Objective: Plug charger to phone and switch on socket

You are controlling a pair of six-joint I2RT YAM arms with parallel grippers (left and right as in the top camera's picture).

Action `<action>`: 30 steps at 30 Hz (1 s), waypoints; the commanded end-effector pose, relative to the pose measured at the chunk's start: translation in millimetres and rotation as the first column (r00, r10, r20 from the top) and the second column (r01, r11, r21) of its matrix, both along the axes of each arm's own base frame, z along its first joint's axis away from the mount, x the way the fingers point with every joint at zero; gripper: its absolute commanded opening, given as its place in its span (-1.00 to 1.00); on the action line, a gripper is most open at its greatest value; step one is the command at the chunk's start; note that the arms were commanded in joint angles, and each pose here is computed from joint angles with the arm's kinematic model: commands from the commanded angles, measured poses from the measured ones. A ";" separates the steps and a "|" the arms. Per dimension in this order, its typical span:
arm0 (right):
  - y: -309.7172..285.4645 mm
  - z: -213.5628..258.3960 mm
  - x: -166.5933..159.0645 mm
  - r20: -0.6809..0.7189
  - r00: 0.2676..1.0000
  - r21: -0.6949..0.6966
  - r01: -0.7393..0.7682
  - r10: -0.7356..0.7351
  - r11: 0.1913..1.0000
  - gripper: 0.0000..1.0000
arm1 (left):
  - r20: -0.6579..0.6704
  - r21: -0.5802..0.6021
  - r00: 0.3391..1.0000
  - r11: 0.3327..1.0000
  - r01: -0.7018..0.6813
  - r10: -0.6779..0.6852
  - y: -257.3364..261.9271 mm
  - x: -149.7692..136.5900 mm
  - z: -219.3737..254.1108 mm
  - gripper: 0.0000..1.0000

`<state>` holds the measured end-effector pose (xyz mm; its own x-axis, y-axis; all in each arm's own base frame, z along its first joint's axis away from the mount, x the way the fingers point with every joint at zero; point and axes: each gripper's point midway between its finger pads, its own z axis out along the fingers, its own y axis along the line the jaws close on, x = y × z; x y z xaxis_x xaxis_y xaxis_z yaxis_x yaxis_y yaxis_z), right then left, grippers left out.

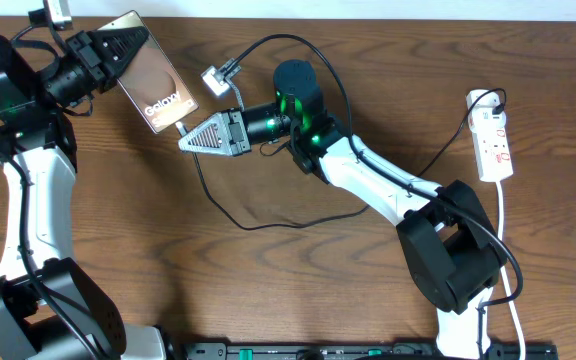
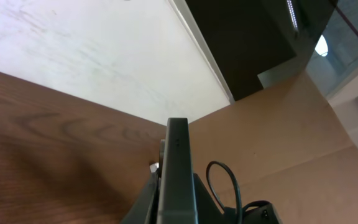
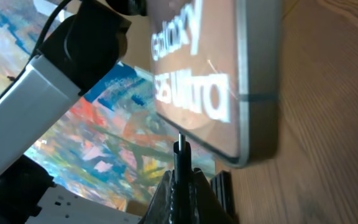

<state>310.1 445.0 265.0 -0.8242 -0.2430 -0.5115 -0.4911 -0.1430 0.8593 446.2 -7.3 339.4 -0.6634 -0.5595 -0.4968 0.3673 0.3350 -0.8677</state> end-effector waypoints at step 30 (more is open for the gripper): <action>-5.7 7.6 -1.3 0.038 0.999 0.021 -0.028 0.027 0.999 -0.98 | 0.021 0.008 1.000 1.000 0.019 -0.019 -3.7 -2.4 5.2 -0.85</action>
